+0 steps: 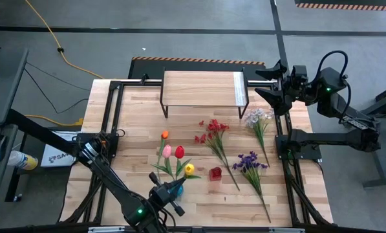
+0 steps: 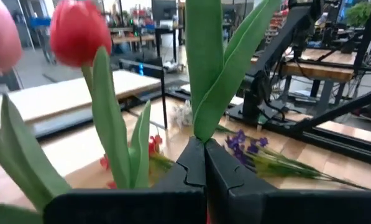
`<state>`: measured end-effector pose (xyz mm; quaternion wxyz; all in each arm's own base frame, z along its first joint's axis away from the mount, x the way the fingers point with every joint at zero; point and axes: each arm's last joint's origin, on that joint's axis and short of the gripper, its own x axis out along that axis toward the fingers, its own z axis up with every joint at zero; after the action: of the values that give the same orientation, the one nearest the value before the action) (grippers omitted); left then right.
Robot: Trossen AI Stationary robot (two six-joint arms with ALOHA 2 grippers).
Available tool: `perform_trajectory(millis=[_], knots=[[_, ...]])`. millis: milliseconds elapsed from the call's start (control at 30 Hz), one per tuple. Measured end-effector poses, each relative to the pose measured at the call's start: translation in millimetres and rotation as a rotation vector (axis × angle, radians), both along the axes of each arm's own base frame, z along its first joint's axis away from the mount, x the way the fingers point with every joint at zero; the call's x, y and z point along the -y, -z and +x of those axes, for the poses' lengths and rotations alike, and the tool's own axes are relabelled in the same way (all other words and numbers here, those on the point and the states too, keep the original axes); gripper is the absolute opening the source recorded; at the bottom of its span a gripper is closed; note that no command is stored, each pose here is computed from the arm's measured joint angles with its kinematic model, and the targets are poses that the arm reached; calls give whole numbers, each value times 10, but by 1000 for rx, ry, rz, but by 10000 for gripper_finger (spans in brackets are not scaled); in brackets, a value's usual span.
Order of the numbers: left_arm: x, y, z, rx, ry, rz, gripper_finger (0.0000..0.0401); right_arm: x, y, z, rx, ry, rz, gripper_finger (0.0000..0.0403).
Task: Pick and place flowers into a vace then onto a shelf
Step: Put the yellow tulip into the blue transparent vase
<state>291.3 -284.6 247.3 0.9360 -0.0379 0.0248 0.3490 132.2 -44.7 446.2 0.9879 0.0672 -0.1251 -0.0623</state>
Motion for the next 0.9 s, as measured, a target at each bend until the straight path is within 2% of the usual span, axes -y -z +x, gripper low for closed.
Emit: perform_trajectory(millis=[233, 433, 600, 900], knots=[[-13, 24, -14, -52, 9, -48, 24, -4, 1, 1, -2, -14, -3, 354], [-41, 40, -40, -55, -1, -104, 49, -5, 1, 1, -2, -16, -3, 354], [-40, 65, -46, -114, 3, -169, 48, -5, 1, 1, -3, -16, -3, 354], [-38, 70, -47, -126, 4, -181, 61, -4, 1, 1, -2, -15, -3, 353]])
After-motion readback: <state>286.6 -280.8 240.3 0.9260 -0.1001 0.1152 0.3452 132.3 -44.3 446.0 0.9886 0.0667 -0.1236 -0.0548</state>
